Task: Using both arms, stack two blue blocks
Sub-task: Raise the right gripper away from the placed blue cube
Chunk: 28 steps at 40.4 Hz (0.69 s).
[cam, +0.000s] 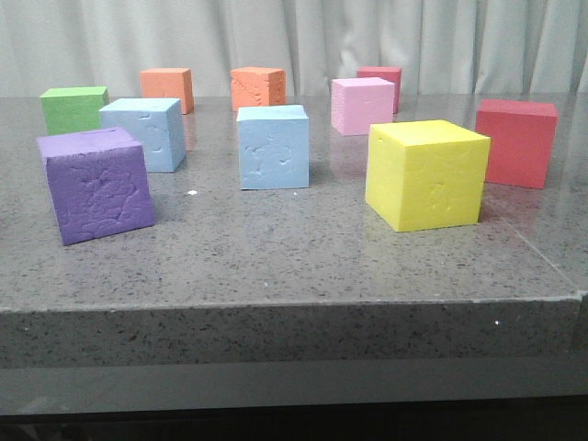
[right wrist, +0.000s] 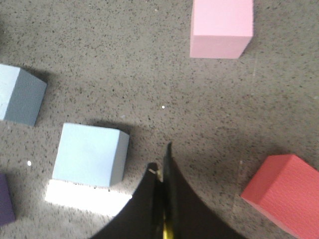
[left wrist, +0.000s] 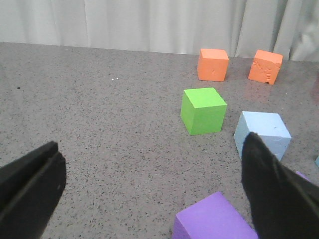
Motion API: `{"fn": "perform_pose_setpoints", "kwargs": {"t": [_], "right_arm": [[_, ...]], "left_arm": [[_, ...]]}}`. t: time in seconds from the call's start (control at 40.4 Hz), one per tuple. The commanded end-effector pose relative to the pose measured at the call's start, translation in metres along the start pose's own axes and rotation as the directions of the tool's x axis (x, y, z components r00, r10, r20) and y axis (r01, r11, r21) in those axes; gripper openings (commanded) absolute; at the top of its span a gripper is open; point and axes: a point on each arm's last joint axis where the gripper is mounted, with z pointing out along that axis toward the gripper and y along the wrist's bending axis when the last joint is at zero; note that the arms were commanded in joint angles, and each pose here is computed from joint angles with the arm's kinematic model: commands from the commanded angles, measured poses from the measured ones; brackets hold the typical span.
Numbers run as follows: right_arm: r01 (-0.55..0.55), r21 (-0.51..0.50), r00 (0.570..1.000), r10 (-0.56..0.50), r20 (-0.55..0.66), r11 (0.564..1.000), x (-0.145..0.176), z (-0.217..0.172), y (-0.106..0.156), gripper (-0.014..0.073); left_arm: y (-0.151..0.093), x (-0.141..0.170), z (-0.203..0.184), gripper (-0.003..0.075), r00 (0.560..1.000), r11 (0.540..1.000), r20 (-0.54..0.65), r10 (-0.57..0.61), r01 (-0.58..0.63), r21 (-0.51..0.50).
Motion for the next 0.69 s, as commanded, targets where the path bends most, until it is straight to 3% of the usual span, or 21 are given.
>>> {"fn": "perform_pose_setpoints", "kwargs": {"t": [0.0,0.247,0.445,0.668], "right_arm": [[0.023,-0.022,0.994,-0.02,0.108,0.999,0.002,-0.044,-0.012,-0.0062],[-0.043,0.044,0.991,0.037,0.126,0.998,0.038,-0.061,-0.061,-0.0062],[-0.1,0.106,0.985,0.084,0.148,0.989,0.092,-0.072,-0.103,-0.0062],[-0.095,0.072,0.962,0.073,0.265,0.993,0.169,-0.088,-0.113,-0.0062]], "left_arm": [[-0.001,-0.016,-0.002,0.0692,0.995,1.0,0.098,-0.006,0.005,0.011],[-0.001,-0.016,-0.002,0.0692,0.995,1.0,0.098,-0.006,0.005,0.011],[-0.001,-0.016,-0.002,0.0692,0.995,1.0,0.098,-0.006,0.005,0.011],[-0.001,-0.016,-0.002,0.0692,0.995,1.0,0.098,-0.006,0.005,0.011]]}}
